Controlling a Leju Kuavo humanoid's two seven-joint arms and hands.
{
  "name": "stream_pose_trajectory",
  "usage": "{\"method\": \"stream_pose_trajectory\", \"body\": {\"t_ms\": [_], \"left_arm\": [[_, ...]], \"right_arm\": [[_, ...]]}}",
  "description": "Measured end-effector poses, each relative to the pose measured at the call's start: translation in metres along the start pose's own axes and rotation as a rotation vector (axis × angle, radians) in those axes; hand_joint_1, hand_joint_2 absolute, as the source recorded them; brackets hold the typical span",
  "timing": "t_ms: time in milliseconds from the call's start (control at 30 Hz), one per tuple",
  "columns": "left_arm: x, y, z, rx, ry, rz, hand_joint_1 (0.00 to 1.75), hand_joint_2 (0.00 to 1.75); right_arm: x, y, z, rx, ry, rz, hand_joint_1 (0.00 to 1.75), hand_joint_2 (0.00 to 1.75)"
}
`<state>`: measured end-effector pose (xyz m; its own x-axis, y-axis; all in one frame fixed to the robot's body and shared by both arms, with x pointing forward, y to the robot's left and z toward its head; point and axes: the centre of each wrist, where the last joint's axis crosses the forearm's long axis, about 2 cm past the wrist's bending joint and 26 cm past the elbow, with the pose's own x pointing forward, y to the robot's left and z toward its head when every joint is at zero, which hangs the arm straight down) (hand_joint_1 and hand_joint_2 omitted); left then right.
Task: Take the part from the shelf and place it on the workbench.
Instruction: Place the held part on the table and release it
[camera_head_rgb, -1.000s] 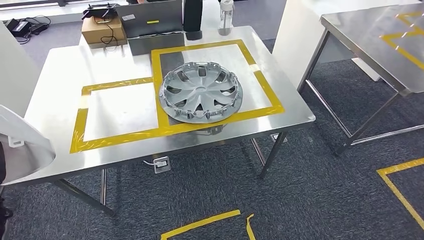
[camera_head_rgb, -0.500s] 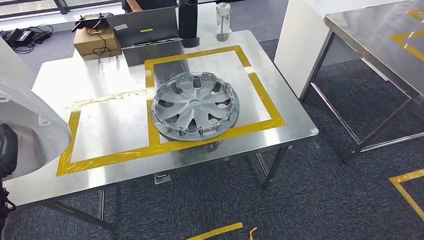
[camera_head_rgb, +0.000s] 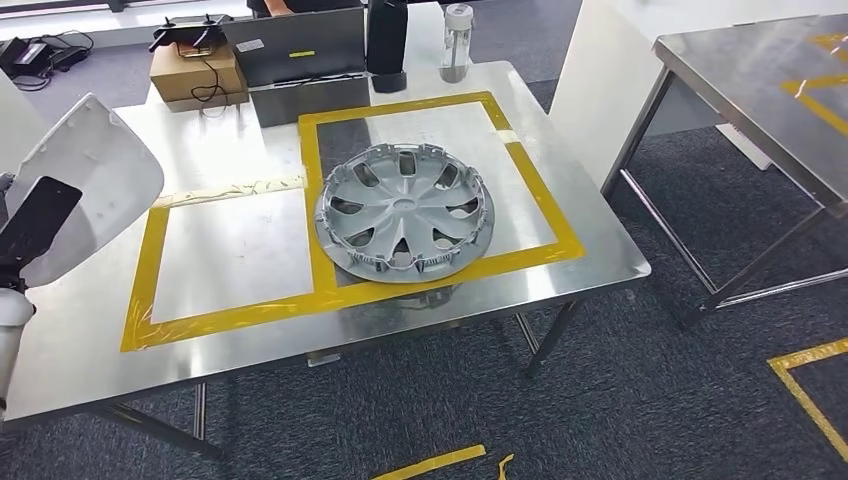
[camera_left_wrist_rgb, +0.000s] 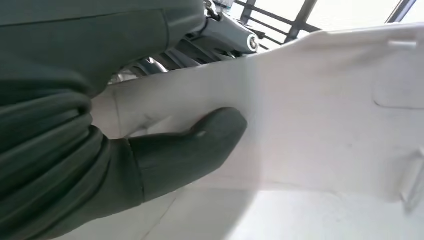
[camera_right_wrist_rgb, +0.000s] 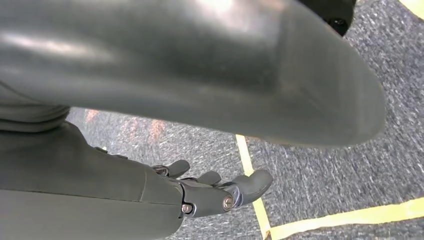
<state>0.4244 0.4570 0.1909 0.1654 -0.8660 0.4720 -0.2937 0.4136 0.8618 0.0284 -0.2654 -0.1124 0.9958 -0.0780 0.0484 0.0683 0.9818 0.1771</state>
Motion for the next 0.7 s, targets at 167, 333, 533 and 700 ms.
{"method": "stream_pose_trajectory", "body": {"t_ms": [167,333,533,700], "left_arm": [[0.024,-0.013,-0.008,-0.021,0.031,-0.137,1.75,1.75],[0.044,-0.028,-0.008,-0.054,-0.005,-0.171,1.75,1.75],[0.068,-0.046,-0.004,-0.084,-0.135,-0.144,1.31,1.75],[0.086,-0.059,0.002,-0.084,-0.232,-0.144,0.0,1.75]], "right_arm": [[0.001,-0.004,0.001,-0.018,0.007,0.004,0.0,0.0],[0.001,-0.006,0.001,-0.029,0.007,0.007,0.0,0.0],[0.003,-0.006,0.001,-0.027,-0.012,0.028,0.0,0.0],[0.004,-0.005,0.001,-0.013,-0.027,0.063,0.0,0.0]]}}
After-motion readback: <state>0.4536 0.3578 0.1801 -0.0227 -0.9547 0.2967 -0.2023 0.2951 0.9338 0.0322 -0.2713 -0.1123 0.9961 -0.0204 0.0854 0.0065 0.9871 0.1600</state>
